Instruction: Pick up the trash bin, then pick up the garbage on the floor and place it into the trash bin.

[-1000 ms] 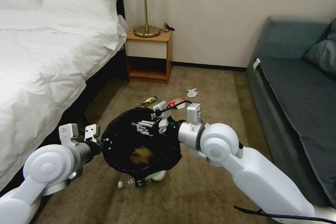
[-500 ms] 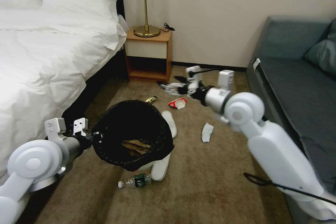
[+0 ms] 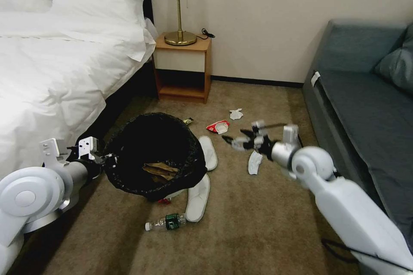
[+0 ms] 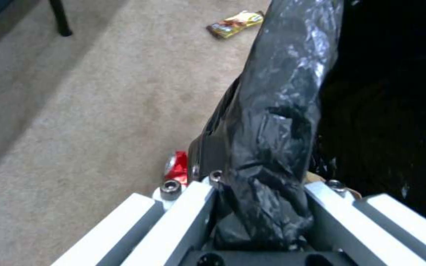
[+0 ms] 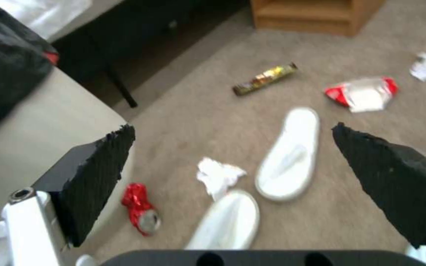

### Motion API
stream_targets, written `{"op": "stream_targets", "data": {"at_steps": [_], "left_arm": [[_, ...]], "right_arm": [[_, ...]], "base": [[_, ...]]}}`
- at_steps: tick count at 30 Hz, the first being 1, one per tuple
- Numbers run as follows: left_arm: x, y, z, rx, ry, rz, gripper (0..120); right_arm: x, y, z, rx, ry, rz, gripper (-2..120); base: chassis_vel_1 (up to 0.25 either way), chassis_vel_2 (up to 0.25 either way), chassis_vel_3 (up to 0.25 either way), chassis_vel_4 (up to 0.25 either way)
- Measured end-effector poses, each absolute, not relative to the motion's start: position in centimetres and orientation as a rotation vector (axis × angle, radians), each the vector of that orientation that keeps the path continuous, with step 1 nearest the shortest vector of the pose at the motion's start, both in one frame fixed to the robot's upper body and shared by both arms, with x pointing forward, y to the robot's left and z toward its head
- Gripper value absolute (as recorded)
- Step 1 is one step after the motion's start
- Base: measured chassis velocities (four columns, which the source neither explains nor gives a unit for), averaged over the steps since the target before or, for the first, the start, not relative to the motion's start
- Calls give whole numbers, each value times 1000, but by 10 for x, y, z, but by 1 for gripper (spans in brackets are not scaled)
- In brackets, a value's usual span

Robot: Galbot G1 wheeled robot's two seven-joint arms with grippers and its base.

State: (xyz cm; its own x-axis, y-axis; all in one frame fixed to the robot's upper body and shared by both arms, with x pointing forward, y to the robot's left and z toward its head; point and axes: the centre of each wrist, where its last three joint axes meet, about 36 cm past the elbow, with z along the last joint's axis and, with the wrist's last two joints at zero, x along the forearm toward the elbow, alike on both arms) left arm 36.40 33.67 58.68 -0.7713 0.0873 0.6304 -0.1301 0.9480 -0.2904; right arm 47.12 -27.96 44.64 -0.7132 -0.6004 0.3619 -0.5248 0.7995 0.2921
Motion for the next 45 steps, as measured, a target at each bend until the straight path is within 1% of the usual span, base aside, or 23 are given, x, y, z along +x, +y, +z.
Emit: {"op": "stream_targets", "data": {"at_steps": [1,3,7,9,10,12,13,16,19,21,22,24,28,30,31,33,36,39,42,45], "left_arm": [[364,337,587,30,-2416,419,0],[366,345,588,62,-2426,433,0],[368,350,592,63,-2439,448,0],[372,356,595,54,-2451,465,0],[372,356,595,54,-2451,465,0],[377,360,598,51,-2460,470,0],[377,360,598,51,-2460,470,0],[375,361,607,18,-2466,487,0],[374,362,611,5,-2467,495,0],[372,366,613,-2,-2470,488,0],[372,366,613,-2,-2470,488,0],[369,368,616,-15,-2477,485,0],[367,371,619,-39,-2484,492,0],[363,376,620,-76,-2493,510,0],[363,376,620,-76,-2493,510,0],[360,380,621,-93,-2500,517,0],[359,381,621,-94,-2501,515,0],[356,384,626,-97,-2515,510,0],[355,386,629,-104,-2523,513,0],[353,397,634,-108,-2548,533,0]], "right_arm": [[471,-280,446,842,-2543,-232,100],[457,-289,430,787,-2542,-217,100],[450,-293,419,765,-2528,-199,100],[447,-299,402,755,-2502,-174,100],[447,-299,402,755,-2502,-174,100],[451,-303,375,724,-2460,-140,100],[451,-303,375,724,-2460,-140,100],[459,-304,343,717,-2420,-123,100],[463,-301,332,726,-2408,-121,100],[471,-289,308,753,-2400,-143,100],[471,-289,308,753,-2400,-143,100],[485,-269,292,807,-2377,-179,100],[499,-250,278,869,-2337,-222,100],[516,-227,262,938,-2270,-303,100],[516,-227,262,938,-2270,-303,100],[531,-214,248,977,-2195,-401,100],[535,-210,243,987,-2169,-431,100],[542,-209,227,981,-2099,-477,100],[542,-210,223,969,-2085,-485,100],[537,-210,213,922,-2023,-579,100]], "base": [[0,0,0,0],[0,0,0,0],[0,0,0,0],[0,0,0,0],[0,0,0,0],[0,0,0,0],[0,0,0,0],[0,0,0,0],[0,0,0,0],[0,0,0,0],[0,0,0,0],[0,0,0,0],[0,0,0,0],[0,0,0,0],[0,0,0,0],[0,0,0,0],[0,0,0,0],[0,0,0,0],[0,0,0,0],[0,0,0,0]]}}
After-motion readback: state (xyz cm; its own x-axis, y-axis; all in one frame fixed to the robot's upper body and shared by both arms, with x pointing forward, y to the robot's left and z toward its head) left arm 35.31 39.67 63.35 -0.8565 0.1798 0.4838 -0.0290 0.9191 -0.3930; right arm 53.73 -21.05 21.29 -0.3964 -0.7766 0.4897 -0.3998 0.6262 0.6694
